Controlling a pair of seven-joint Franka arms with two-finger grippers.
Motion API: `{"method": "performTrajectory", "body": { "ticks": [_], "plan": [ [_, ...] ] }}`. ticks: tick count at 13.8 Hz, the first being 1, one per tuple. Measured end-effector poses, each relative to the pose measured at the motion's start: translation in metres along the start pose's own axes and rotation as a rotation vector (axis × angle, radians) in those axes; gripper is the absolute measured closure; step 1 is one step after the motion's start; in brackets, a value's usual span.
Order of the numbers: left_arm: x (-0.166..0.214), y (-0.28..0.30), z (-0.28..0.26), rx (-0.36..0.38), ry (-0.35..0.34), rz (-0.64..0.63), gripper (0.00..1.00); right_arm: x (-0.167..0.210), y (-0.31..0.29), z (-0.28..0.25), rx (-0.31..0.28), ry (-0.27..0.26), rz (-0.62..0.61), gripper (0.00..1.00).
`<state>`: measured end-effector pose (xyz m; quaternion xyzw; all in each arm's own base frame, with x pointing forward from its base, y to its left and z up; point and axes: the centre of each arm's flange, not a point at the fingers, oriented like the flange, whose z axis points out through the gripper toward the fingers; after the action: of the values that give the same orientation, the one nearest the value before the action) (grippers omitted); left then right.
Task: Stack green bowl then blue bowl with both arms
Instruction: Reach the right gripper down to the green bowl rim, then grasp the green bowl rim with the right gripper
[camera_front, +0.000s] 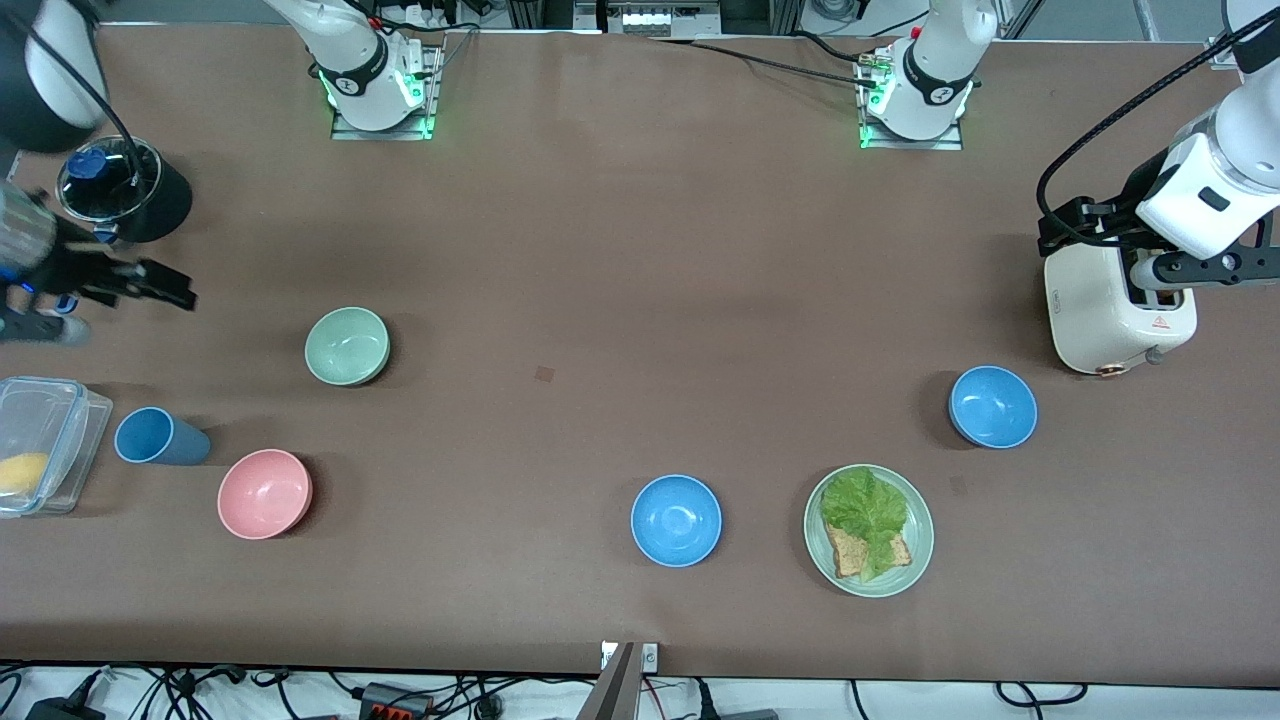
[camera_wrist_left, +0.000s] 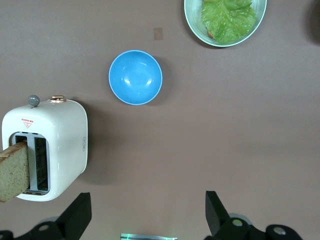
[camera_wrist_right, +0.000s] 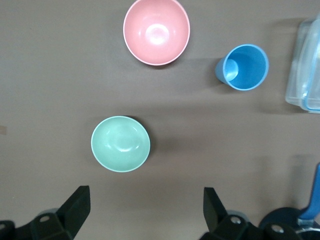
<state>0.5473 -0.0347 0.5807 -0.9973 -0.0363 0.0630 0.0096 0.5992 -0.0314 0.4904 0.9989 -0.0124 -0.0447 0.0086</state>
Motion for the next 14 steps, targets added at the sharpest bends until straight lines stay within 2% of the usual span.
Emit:
{"method": "performTrajectory", "body": {
  "ticks": [5,11,14],
  "plan": [
    [0.000,0.000,0.001,0.000,-0.001,0.000,0.00,0.031,-0.016,0.104,0.003,-0.141,-0.027,0.00],
    [0.000,0.000,0.001,0.000,-0.002,0.000,0.00,0.043,-0.018,0.224,0.008,-0.243,-0.030,0.00],
    [0.000,0.000,0.001,0.000,-0.002,0.000,0.00,0.042,-0.017,0.263,0.009,-0.293,-0.029,0.00]
  ]
}}
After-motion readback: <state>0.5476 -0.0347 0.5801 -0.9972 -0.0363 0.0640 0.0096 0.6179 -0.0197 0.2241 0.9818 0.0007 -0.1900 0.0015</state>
